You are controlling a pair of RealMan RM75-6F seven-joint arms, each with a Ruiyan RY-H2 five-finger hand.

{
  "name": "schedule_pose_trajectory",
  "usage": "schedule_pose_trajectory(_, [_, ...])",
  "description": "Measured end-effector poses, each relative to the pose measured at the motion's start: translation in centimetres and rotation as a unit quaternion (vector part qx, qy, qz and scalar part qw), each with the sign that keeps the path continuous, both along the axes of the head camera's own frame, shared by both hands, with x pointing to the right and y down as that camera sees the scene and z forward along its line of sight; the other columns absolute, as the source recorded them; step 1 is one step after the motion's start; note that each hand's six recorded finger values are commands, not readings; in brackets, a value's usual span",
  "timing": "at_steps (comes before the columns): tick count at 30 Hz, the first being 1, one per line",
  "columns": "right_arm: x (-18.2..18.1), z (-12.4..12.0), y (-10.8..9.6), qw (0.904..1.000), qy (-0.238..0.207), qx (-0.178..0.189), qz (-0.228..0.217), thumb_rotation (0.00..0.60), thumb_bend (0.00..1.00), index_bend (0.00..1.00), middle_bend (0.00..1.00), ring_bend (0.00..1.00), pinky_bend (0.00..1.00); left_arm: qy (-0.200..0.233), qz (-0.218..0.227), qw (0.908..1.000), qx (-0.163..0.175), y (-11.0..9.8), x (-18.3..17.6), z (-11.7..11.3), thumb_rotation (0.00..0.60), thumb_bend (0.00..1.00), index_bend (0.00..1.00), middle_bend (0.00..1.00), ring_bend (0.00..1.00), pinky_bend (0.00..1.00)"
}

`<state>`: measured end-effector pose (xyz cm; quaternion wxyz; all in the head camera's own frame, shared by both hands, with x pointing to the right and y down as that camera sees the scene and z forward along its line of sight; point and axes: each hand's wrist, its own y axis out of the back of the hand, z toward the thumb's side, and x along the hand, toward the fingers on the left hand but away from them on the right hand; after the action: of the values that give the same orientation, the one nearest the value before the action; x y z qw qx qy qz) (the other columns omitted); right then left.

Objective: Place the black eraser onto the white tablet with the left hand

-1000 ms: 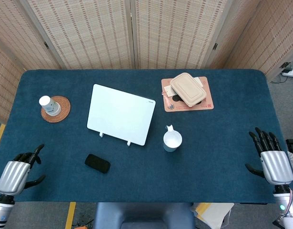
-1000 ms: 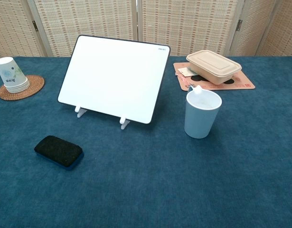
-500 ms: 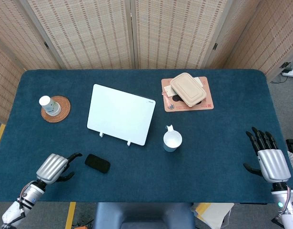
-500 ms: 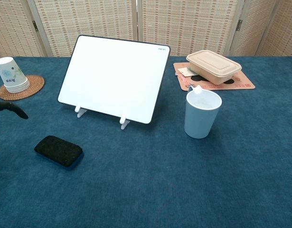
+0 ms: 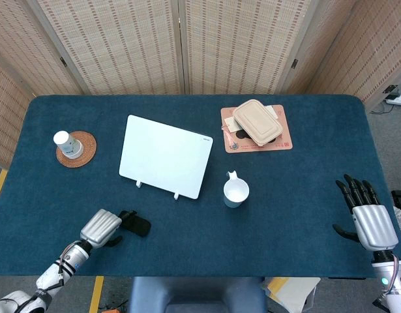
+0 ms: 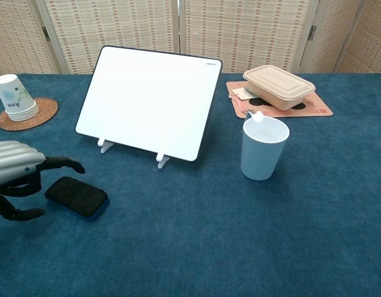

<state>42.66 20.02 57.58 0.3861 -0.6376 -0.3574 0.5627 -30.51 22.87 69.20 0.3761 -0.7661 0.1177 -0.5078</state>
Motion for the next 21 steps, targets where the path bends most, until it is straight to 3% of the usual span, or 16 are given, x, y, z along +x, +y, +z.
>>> schedule_pose_trajectory(6, [0.2, -0.1, -0.1, 1.0, -0.002, 0.001, 0.001, 0.6, 0.19, 0.0, 0.0, 0.0, 0.0, -0.014, 0.014, 0.9998, -0.009, -0.1, 1.5, 1.7, 0.6, 0.35, 0.22, 1.0, 1.0, 1.0])
schedule_pose_trajectory(21, [0.0, 0.1, 0.0, 1.0, 0.001, -0.002, -0.002, 0.6, 0.2, 0.0, 0.0, 0.0, 0.0, -0.004, 0.002, 1.0, 0.0, -1.0, 1.5, 2.0, 0.6, 0.35, 0.4, 1.0, 1.0, 1.0])
